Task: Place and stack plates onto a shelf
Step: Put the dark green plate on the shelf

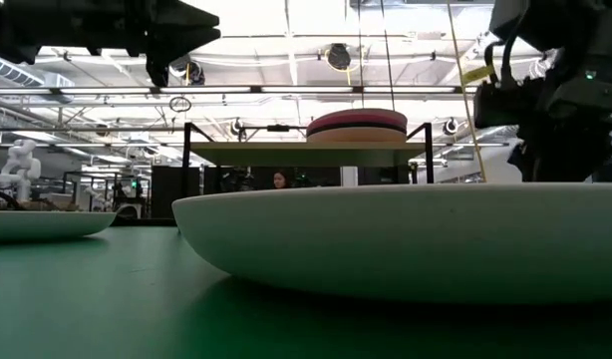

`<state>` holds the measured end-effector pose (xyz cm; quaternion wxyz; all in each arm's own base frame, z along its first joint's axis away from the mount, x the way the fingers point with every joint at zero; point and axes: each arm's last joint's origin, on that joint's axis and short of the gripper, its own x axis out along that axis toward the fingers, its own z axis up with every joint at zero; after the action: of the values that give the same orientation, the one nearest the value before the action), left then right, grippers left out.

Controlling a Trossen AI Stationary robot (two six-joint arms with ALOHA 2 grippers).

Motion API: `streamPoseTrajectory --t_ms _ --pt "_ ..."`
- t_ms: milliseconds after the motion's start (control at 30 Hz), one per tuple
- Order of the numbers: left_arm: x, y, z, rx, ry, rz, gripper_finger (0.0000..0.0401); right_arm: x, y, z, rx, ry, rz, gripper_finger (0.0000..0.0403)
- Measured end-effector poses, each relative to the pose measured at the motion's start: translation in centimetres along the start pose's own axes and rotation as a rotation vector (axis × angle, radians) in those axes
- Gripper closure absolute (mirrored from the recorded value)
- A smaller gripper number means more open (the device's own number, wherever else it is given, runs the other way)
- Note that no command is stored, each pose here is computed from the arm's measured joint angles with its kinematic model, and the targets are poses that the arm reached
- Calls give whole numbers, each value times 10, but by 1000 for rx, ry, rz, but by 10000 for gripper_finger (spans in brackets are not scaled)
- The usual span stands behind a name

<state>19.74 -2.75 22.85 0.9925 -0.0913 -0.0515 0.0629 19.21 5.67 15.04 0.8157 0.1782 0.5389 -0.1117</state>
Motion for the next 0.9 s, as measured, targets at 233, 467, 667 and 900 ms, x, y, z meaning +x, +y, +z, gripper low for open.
streamPoseTrajectory --t_ms 233,467,667,900 --pt "2 0 -2 1 5 5 307 5 -7 -7 52 -3 -64 323" --pt "2 0 -2 0 -1 7 307 4 -6 -5 7 -19 -61 392" --pt "2 0 -2 -1 0 7 307 -7 2 5 -21 -49 4 399" --pt "2 0 -2 0 -5 21 307 -52 38 42 -176 -309 353 402"
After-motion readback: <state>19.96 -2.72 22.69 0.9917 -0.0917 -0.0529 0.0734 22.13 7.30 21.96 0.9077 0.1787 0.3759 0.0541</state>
